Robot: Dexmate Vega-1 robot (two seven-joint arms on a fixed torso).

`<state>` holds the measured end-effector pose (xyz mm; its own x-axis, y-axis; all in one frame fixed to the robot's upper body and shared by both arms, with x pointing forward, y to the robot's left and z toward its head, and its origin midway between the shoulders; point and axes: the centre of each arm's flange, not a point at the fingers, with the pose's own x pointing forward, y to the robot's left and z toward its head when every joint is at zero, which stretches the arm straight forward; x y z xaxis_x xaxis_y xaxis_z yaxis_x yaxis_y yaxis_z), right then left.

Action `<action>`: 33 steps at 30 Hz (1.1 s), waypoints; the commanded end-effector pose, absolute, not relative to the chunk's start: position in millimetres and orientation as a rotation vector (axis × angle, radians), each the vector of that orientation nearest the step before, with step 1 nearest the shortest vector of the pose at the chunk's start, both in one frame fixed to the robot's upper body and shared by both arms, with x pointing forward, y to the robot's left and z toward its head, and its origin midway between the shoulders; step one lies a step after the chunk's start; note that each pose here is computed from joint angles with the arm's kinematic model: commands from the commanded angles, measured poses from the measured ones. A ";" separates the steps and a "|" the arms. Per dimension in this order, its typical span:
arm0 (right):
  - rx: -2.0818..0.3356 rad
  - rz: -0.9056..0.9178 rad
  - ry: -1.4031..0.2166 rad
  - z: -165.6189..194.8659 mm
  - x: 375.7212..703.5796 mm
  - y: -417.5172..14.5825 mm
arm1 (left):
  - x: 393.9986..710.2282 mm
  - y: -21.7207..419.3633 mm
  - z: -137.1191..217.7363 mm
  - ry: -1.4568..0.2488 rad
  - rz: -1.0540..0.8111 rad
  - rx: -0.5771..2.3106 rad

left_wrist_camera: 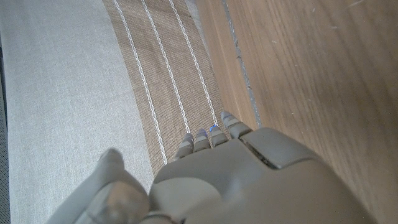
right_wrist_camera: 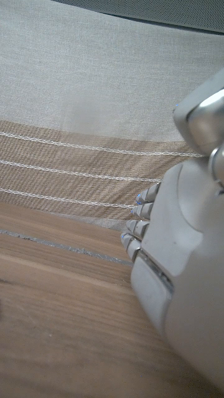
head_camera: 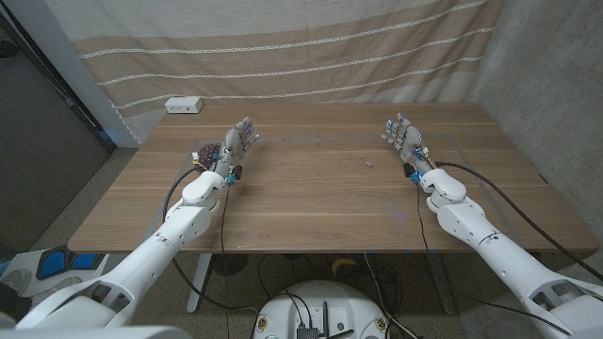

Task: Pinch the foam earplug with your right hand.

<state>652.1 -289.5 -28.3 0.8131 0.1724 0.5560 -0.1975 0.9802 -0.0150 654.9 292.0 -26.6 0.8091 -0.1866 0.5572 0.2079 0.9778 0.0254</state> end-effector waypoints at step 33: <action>-0.331 -0.109 -0.642 -5.6 617.3 -290.6 | 663.3 285.4 -18.9 -0.589 -0.230 -0.033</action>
